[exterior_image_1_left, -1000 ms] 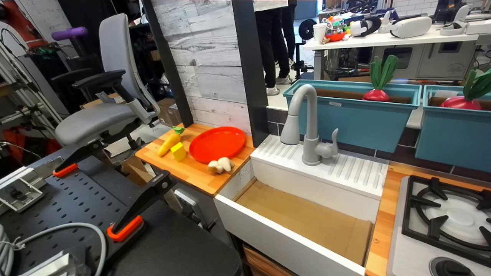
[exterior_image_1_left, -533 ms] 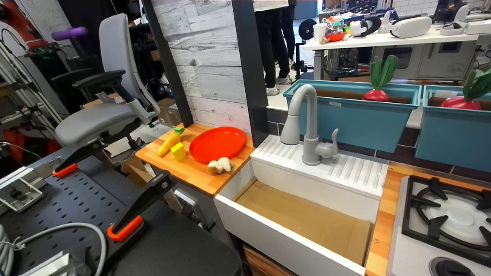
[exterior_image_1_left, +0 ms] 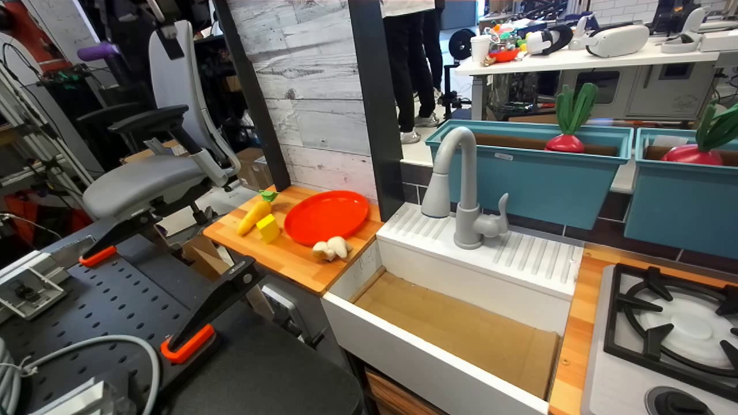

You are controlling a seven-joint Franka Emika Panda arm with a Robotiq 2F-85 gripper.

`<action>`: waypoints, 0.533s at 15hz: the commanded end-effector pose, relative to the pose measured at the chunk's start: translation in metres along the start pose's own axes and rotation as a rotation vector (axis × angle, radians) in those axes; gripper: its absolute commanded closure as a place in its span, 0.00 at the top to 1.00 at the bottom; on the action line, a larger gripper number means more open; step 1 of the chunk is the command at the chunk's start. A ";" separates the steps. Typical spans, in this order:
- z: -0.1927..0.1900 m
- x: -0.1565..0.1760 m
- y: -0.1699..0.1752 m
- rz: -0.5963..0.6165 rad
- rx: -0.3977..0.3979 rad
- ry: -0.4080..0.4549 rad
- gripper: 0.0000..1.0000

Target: Move the carrot plush toy

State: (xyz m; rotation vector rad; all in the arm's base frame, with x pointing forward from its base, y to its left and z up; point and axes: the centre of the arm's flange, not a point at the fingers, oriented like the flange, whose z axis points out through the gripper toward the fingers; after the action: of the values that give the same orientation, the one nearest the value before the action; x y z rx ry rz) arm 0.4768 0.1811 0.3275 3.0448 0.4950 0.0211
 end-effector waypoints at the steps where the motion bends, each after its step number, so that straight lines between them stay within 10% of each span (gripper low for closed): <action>1: 0.050 0.029 -0.010 -0.022 0.019 -0.013 1.00; 8: 0.165 0.063 -0.017 -0.012 0.092 -0.066 1.00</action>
State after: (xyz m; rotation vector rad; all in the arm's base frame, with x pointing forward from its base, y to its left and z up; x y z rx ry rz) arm 0.5048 0.2006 0.2071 3.1029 0.5202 -0.0961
